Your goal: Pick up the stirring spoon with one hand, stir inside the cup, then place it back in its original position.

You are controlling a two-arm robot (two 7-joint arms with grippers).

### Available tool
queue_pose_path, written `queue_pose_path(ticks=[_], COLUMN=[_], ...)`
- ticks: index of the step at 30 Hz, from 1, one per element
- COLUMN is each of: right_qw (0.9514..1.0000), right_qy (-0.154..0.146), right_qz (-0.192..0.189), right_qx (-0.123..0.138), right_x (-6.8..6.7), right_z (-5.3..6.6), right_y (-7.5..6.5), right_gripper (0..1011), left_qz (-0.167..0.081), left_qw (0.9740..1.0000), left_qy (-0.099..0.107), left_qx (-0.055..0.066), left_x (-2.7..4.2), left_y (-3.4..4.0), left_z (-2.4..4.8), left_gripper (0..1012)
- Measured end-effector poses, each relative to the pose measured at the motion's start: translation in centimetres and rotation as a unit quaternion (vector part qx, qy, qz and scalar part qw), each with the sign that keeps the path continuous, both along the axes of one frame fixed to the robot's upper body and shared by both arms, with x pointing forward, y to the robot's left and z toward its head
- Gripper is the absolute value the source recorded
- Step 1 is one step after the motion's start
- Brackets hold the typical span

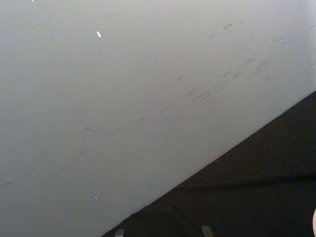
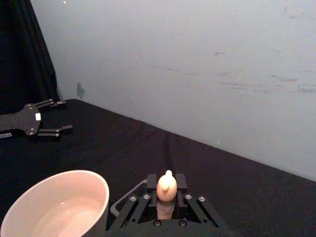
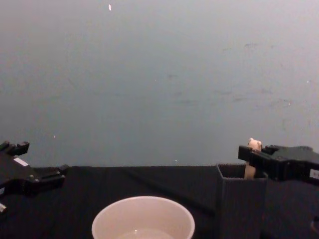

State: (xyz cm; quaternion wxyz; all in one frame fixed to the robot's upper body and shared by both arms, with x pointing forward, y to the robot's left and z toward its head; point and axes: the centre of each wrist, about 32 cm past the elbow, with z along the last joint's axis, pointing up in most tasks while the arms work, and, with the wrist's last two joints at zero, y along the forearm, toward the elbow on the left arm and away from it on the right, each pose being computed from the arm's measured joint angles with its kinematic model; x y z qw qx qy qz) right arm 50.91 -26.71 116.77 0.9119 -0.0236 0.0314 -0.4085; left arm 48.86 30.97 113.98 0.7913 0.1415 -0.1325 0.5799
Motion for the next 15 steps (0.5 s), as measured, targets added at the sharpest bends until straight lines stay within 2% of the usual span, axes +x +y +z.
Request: queue_pose_path(ticks=[15], right_qw=[1.0], right_qy=[0.002], right_qz=[-0.002], right_qx=[-0.003], right_x=[-0.03], right_z=[-0.05], right_y=[-0.04], right_gripper=[213], left_qz=[0.0], left_qw=[1.0], left_qy=[0.0], left_qx=[0.0], left_x=[0.0], left_y=[0.0], left_z=[0.0], left_gripper=[1001])
